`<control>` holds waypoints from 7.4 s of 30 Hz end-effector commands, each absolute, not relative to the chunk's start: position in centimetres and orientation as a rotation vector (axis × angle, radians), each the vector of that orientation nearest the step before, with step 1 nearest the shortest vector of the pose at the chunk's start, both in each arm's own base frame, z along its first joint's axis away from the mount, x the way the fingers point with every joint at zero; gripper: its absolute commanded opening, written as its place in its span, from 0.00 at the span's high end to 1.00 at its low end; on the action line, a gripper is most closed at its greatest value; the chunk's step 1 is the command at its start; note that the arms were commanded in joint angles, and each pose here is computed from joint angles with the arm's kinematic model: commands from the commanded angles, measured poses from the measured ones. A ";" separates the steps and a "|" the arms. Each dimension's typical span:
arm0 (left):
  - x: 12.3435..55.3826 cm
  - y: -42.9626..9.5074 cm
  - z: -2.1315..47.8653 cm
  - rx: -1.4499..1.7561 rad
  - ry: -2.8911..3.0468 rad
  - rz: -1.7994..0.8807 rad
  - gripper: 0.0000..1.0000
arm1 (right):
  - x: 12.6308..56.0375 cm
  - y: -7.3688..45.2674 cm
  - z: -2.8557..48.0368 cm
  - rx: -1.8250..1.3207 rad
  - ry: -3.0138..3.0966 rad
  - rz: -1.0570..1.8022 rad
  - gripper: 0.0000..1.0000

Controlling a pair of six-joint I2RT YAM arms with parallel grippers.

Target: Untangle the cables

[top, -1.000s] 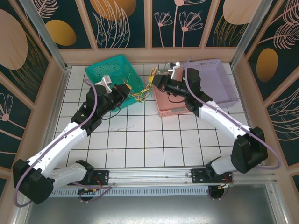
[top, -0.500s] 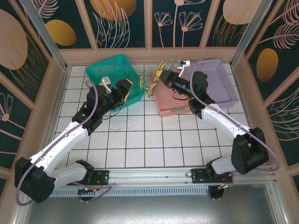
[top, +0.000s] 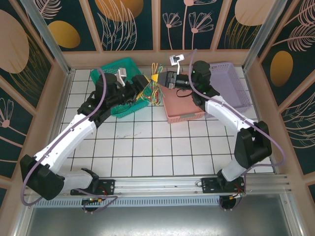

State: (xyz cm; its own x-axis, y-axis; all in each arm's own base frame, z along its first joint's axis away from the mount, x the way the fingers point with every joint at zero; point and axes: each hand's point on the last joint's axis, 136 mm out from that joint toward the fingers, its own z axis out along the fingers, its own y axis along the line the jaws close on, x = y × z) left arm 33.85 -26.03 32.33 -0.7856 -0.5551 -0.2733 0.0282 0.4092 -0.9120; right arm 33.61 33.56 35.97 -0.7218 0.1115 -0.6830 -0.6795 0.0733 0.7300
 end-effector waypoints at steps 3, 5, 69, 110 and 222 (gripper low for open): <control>34.0 -26.9 32.0 -0.401 2.115 -1.428 0.50 | 31.7 34.9 37.5 -0.696 1.698 1.775 1.00; 34.2 -27.2 31.8 -0.393 2.113 -1.435 0.59 | 31.5 35.2 37.5 -0.691 1.692 1.793 1.00; 26.8 -18.3 10.9 -1.140 2.264 -1.146 0.53 | 28.2 21.1 21.5 0.591 1.980 1.372 1.00; 29.4 -24.5 16.3 -0.484 2.428 -1.040 0.47 | 26.6 13.4 10.8 0.583 2.383 0.901 0.42; 28.5 -21.2 31.1 -0.254 1.989 -1.077 0.31 | 36.8 37.0 35.7 -0.480 2.088 1.139 1.00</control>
